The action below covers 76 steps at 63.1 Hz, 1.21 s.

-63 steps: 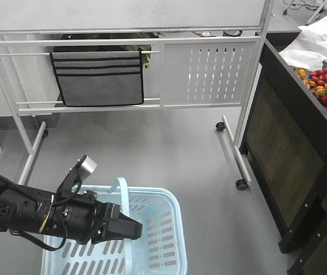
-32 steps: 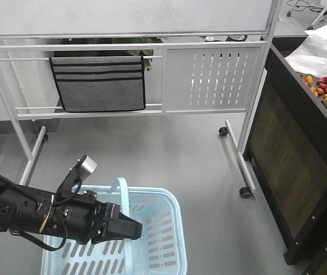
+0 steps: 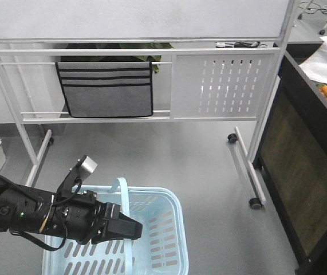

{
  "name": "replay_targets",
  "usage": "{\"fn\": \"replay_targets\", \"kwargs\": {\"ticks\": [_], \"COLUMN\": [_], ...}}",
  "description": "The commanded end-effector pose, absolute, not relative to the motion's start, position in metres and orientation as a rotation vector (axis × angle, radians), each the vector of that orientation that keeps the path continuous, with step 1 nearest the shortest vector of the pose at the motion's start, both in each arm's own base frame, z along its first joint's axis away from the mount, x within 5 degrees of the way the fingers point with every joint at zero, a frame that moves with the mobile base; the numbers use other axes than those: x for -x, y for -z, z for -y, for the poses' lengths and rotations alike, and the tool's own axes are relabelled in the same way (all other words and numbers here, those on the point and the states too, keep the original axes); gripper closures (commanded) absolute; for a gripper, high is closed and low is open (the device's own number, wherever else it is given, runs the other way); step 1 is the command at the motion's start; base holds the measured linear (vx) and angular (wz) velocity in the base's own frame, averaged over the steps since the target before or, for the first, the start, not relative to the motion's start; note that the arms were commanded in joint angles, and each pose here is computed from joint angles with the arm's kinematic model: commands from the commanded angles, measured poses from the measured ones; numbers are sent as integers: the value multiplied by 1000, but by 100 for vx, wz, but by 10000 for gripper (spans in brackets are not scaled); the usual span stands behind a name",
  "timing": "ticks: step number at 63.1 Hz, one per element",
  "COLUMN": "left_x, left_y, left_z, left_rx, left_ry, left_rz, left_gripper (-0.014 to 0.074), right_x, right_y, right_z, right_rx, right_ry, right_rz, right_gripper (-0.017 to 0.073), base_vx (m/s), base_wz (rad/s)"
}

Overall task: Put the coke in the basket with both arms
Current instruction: 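Drive the base across the floor holding the basket in the left gripper, then turn the base toward the drink shelf, basket held in the left gripper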

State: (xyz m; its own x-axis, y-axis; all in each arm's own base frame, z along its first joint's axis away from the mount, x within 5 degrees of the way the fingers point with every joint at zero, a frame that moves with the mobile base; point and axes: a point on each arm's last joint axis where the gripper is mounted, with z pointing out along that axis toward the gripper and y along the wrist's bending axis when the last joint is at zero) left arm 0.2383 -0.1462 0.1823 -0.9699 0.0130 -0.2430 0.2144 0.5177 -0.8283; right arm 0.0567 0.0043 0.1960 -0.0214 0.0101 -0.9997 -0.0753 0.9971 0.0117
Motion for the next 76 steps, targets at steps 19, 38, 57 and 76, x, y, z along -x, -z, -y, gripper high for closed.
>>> {"fn": "replay_targets", "kwargs": {"ticks": [19,38,57,76], "left_x": [-238,-238,-238,-238], "left_y": [-204,-204,-204,-204], "left_z": [151,151,151,151], "left_rx": [-202,-202,-202,-202], "left_ry": [1523,1523,1523,1523], "left_rz": [-2445,-2445,-2445,-2445], "left_gripper": [598,598,598,598], "right_x": [-56,-56,-56,-56], "right_y": [-197,-197,-197,-197], "right_z": [-4,-4,-4,-4], "right_rx": [50,50,50,50], "right_ry": [-65,-65,-65,-65], "right_rz": [-1523,-1523,-1524,-1524], "right_gripper": [569,569,569,569], "base_vx": [12,13,13,13], "base_wz": [19,30,35,31]}}
